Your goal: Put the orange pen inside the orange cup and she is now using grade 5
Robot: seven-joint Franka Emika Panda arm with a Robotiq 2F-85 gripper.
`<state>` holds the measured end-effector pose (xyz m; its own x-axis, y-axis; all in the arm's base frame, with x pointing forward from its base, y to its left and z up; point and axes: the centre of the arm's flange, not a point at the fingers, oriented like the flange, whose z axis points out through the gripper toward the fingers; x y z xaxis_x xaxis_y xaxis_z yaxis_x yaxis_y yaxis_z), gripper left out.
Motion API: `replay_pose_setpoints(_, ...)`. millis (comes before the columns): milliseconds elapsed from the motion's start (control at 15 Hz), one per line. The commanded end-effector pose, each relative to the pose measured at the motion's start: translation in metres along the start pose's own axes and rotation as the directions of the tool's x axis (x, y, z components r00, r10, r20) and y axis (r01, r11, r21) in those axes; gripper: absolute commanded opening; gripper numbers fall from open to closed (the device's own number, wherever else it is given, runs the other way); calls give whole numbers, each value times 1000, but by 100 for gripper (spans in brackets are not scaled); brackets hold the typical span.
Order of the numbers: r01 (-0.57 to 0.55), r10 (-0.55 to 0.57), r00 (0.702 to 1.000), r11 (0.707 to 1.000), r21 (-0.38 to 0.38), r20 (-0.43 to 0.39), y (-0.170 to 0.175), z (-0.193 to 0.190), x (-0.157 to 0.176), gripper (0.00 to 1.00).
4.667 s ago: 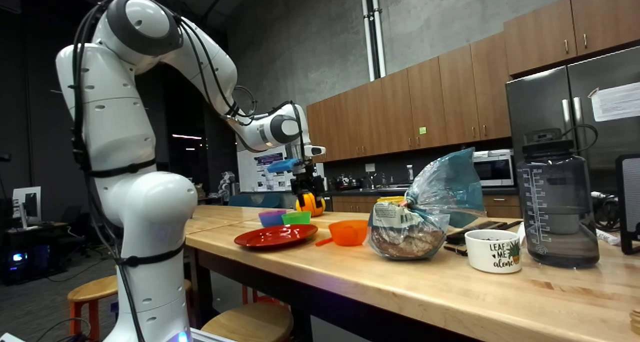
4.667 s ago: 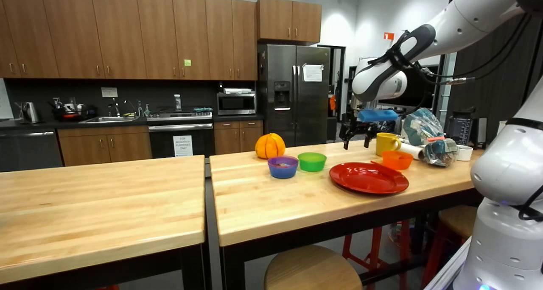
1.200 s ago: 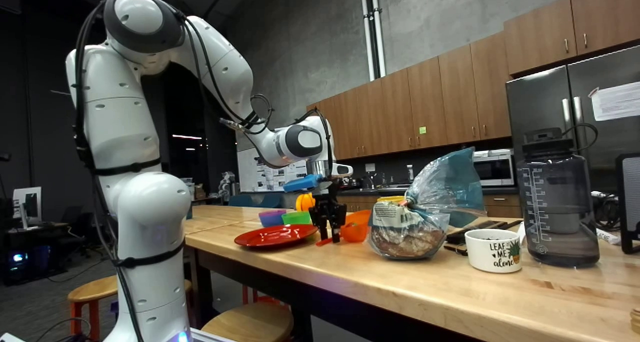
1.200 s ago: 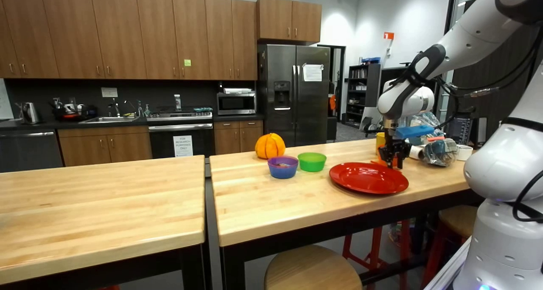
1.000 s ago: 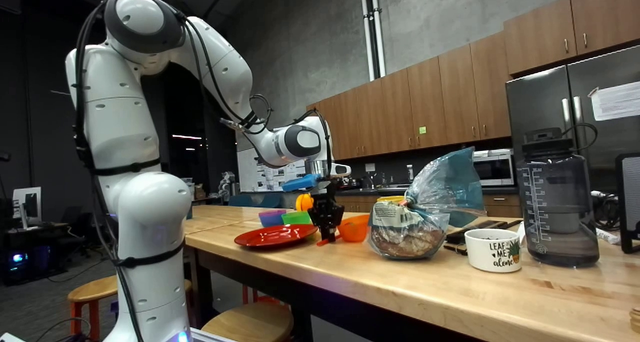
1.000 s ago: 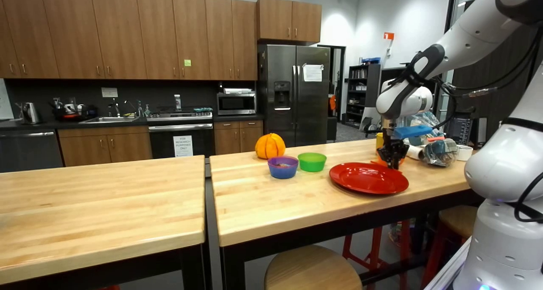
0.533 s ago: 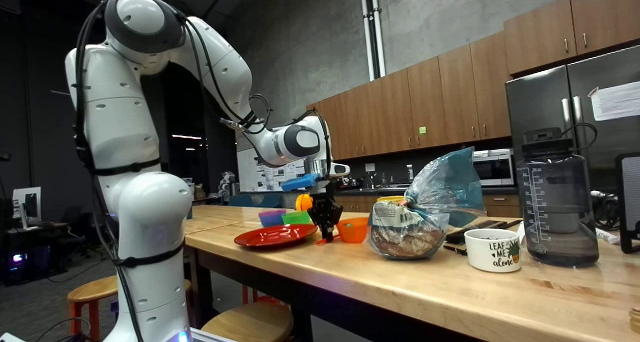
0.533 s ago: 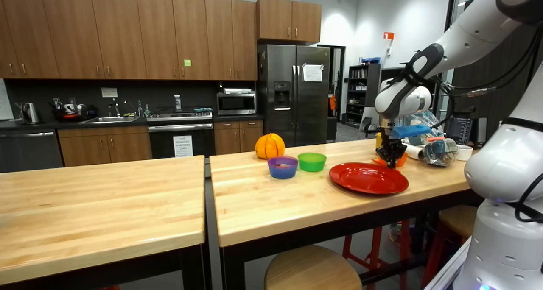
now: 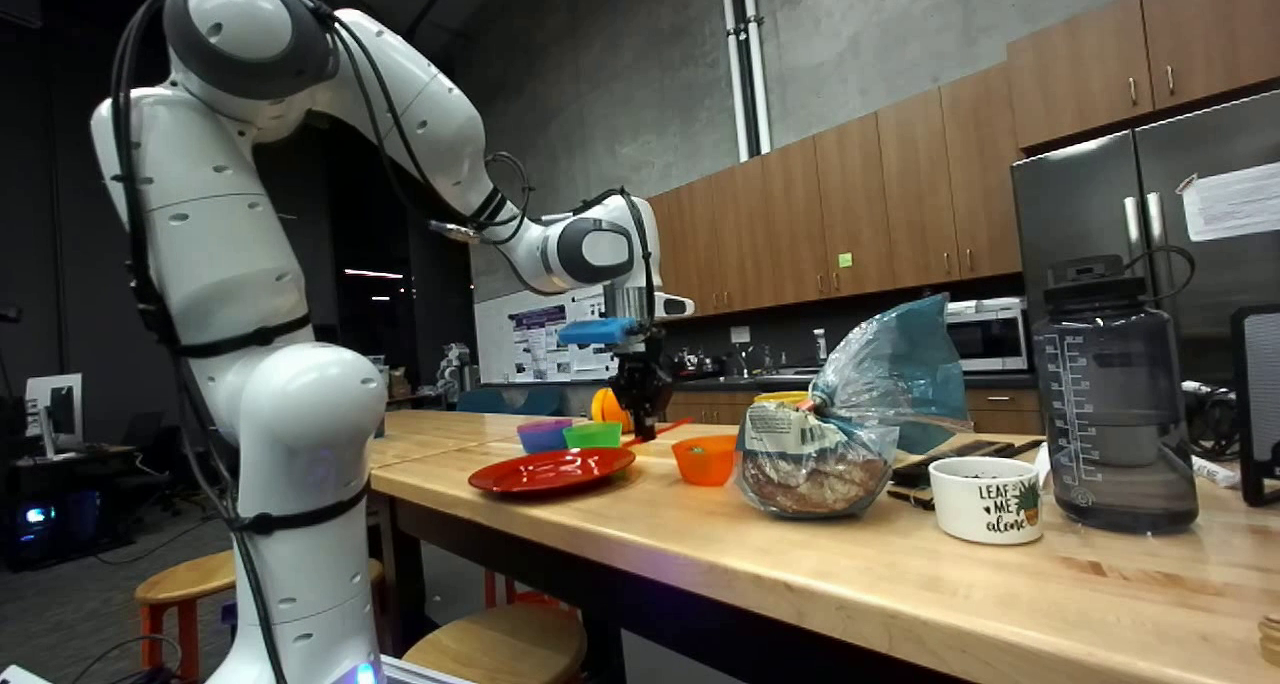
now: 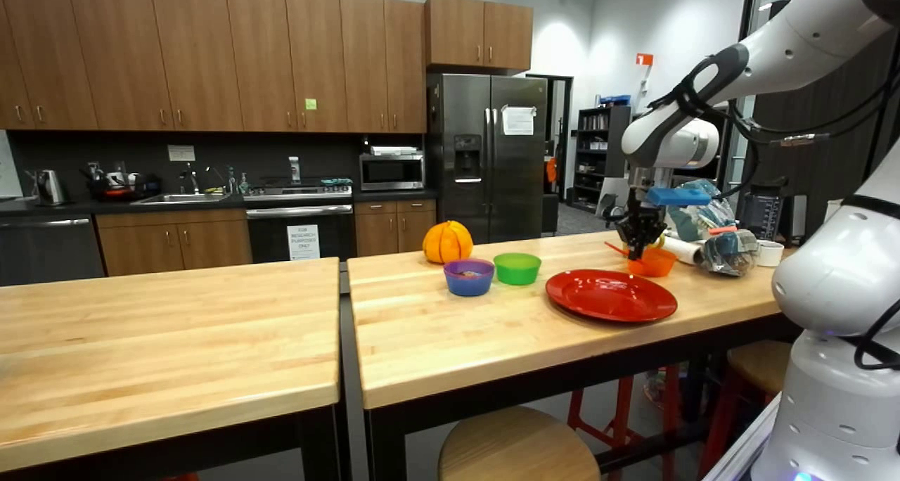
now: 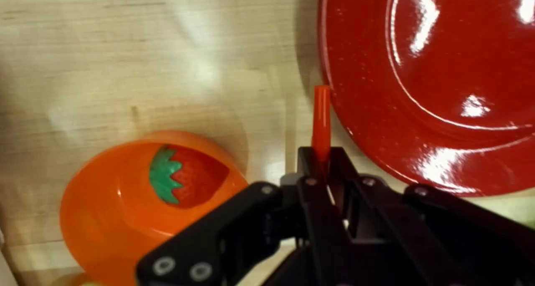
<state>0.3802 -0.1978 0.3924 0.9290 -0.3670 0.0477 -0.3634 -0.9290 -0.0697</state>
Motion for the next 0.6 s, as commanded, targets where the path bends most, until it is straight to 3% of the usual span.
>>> replay_pose_setpoints(0, -60, 63, 998, 993, 105, -31, 9, -49, 11, 3)
replay_pose_setpoints(267, -225, 243, 970, 935, 275, -30, 36, -88, 29, 3)
replay_pose_setpoints(533, -344, 394, 919, 826, 446, -20, 65, -116, 39, 3)
